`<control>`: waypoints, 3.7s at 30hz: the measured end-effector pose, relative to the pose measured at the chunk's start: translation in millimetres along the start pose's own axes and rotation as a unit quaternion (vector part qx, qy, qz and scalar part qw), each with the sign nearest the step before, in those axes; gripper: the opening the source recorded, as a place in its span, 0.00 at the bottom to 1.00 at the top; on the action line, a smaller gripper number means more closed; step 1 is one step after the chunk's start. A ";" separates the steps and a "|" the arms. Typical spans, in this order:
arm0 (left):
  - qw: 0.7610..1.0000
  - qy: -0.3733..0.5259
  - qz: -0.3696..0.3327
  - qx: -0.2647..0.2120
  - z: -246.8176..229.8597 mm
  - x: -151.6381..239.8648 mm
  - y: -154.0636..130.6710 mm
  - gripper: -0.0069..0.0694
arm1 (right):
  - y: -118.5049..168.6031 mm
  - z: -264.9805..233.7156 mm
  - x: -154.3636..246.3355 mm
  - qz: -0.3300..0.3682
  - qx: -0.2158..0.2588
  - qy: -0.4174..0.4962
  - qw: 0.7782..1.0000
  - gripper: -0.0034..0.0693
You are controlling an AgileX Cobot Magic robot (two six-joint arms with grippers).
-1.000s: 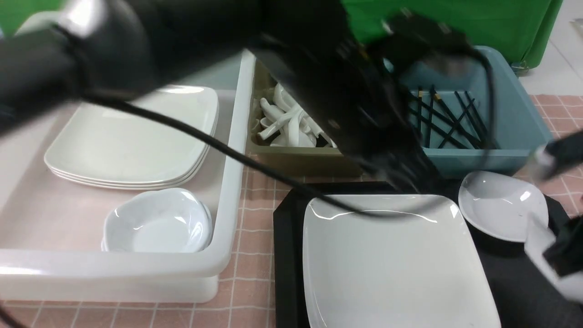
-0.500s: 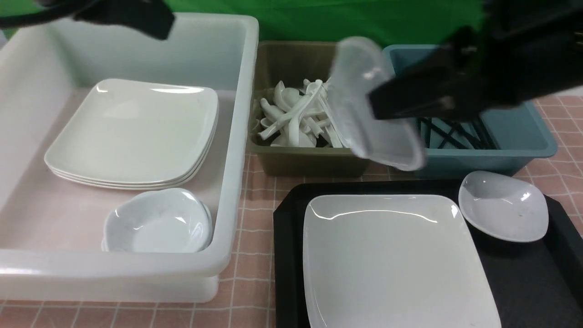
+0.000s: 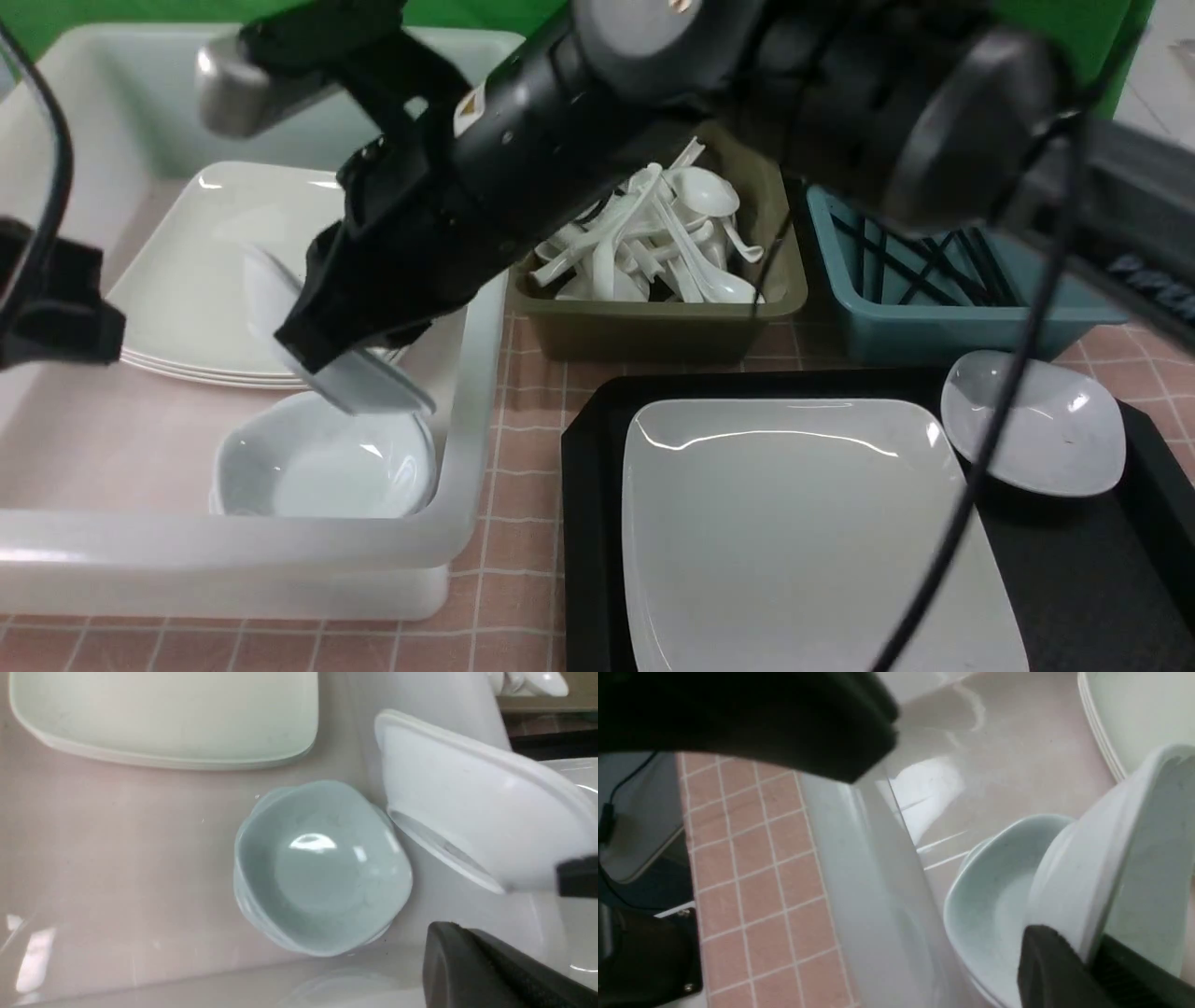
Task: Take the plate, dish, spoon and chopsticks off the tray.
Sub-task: Use the right arm to put the small plate into the large storage box on the left, then use the right arm to grab a small plate from the dinner plate, then use the right arm to put the small plate into the large storage box on the left
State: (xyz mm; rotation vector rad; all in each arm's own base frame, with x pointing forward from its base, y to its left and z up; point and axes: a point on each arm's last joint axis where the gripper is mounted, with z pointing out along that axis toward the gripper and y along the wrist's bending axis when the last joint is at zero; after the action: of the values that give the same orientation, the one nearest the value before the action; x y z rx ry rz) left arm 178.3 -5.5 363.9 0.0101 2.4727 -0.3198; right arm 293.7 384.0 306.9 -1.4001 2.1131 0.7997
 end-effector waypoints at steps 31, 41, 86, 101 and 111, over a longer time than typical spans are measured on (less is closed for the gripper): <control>1.000 -0.016 0.017 0.006 -5.5 19.0 -4.2 0.09 | 3.4 -78.4 -3.5 -0.027 0.104 0.048 0.993 0.41; 0.985 0.021 0.105 0.132 14.6 20.6 -54.0 0.09 | -45.9 -214.5 39.6 0.076 0.269 0.072 0.957 0.09; 0.944 0.077 0.263 0.186 114.4 39.4 -149.7 0.09 | -161.0 -119.0 314.0 0.124 0.322 0.247 0.906 0.68; 0.949 0.063 0.258 0.168 114.2 34.2 -148.5 0.09 | -123.0 -157.4 274.9 0.103 0.349 0.215 0.907 0.15; 0.965 0.046 0.250 0.062 82.0 -17.2 -131.9 0.09 | -50.4 -212.0 194.6 0.168 0.319 0.045 0.932 0.15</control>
State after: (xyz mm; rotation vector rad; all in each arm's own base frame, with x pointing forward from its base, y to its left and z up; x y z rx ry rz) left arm 229.9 -151.3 341.1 0.7023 2.4318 -0.2551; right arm 255.0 94.7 318.0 -0.7518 2.4093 0.1141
